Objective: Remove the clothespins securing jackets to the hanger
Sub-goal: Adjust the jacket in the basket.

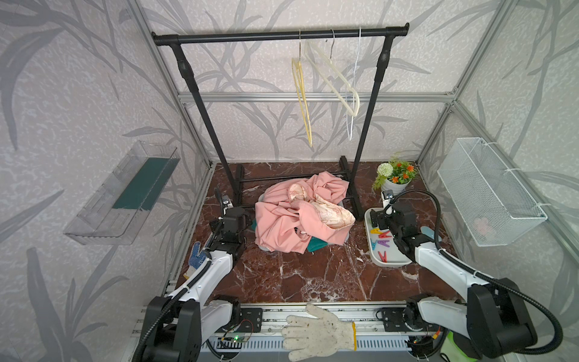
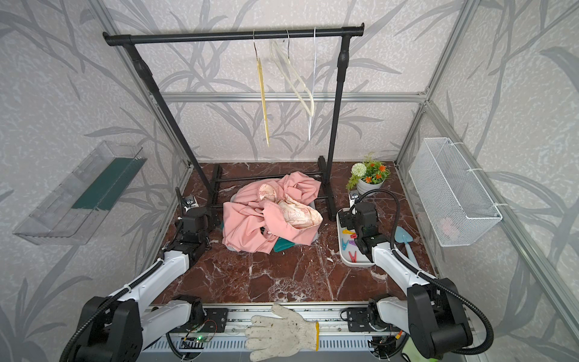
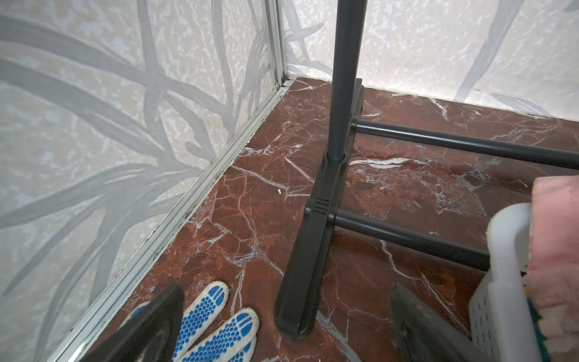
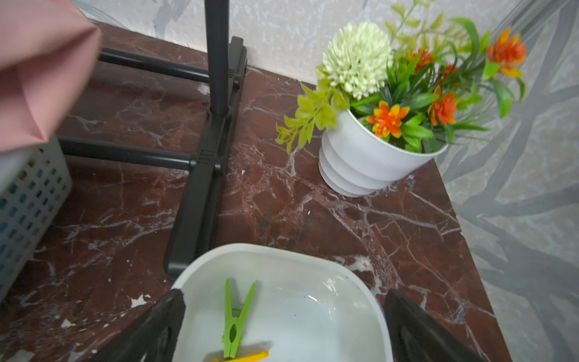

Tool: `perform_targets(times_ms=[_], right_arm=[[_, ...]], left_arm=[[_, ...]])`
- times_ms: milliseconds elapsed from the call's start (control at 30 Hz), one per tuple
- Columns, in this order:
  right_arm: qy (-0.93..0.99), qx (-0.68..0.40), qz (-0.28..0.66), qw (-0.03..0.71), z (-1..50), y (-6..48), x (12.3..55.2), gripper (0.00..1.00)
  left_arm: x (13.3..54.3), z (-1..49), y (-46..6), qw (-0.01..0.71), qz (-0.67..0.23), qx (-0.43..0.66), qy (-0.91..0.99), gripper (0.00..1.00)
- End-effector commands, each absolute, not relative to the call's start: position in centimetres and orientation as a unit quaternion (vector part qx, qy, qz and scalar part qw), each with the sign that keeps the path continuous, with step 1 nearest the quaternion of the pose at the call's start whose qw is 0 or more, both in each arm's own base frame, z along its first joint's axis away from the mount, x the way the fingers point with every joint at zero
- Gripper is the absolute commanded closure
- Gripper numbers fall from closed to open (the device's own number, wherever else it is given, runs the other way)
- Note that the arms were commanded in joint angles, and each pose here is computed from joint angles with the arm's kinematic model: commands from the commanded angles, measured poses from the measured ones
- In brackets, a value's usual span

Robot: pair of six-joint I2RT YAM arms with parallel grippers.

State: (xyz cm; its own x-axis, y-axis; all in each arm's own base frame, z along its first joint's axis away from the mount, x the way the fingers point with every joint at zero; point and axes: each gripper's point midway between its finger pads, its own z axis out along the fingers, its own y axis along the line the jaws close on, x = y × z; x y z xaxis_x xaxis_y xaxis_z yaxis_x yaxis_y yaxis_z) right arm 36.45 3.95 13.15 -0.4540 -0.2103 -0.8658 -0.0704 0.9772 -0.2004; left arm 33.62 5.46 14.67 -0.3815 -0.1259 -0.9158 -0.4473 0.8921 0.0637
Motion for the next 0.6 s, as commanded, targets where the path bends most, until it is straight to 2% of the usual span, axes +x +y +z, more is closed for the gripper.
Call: perform_targets(times_ms=[0,233,567], right_arm=[[0.807,-0.064,-0.049,0.585,15.5,4.1,38.1,0.01],[0.818,-0.070,-0.034,0.570,13.4,3.7,38.1,0.02],[0.823,-0.068,-0.018,0.564,10.8,3.6,38.3,0.04]], left_arm=[[34.8,15.7,5.4,0.570,0.140,-0.159,0.794,0.01],[35.9,14.4,5.6,0.576,0.103,-0.154,0.796,0.01],[37.6,11.7,6.0,0.560,0.109,-0.143,0.809,0.01]])
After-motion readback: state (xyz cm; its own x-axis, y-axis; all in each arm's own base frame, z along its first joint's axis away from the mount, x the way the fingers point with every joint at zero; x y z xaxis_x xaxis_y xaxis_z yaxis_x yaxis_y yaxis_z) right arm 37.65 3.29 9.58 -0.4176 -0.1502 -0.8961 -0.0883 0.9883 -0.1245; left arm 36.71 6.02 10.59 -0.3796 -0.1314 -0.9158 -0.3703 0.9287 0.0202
